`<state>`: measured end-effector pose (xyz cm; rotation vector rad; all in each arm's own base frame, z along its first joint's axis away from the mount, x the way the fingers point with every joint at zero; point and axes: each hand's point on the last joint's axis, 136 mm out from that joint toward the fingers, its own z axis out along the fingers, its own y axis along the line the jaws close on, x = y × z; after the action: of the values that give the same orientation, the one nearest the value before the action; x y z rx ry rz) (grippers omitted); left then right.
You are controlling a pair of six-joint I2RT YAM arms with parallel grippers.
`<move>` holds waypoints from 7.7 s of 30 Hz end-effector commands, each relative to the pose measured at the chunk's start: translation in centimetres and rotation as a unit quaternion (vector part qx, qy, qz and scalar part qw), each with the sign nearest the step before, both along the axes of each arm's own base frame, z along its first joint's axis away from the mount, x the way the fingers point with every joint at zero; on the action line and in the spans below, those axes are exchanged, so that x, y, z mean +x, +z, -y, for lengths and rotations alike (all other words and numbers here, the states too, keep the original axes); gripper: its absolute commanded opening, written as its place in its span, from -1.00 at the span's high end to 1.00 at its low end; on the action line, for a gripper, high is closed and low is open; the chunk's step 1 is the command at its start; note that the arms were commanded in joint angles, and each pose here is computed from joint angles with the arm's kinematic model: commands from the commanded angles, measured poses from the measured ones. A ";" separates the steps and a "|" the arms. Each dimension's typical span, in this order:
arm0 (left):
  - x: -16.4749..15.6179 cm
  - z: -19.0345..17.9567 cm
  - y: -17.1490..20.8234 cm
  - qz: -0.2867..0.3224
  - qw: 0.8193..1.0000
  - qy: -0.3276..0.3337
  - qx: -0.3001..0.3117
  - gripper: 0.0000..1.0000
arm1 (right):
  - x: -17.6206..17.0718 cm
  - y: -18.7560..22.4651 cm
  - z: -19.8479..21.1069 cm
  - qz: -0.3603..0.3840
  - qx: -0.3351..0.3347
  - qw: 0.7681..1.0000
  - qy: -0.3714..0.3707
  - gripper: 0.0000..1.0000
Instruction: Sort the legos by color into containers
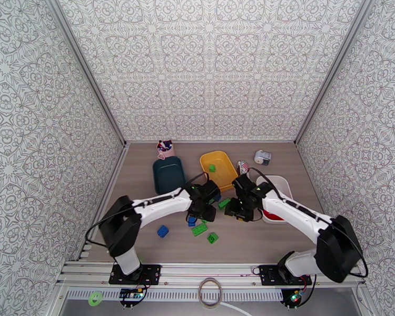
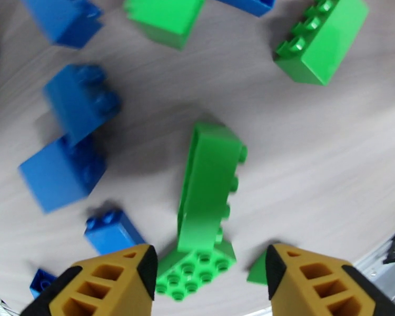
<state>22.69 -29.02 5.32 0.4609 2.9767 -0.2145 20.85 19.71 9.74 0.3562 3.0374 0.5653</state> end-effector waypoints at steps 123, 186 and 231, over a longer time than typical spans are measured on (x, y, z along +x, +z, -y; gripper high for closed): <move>-2.0 -9.9 7.5 0.091 0.969 0.210 -0.093 -0.70 | 10.5 -4.9 -3.0 -0.029 -0.019 0.989 -0.147 0.05; 6.7 -7.6 11.2 0.069 0.932 0.266 -0.236 -0.70 | 22.0 6.9 -5.7 0.081 0.014 0.996 -0.018 0.14; 9.9 2.0 0.8 0.064 0.991 -0.121 0.009 -0.04 | -1.2 3.9 6.0 0.025 -0.027 0.995 -0.089 -0.08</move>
<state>32.63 -30.79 6.56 0.7459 2.7911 -0.1899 20.51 14.98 14.18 0.5320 2.9117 0.5381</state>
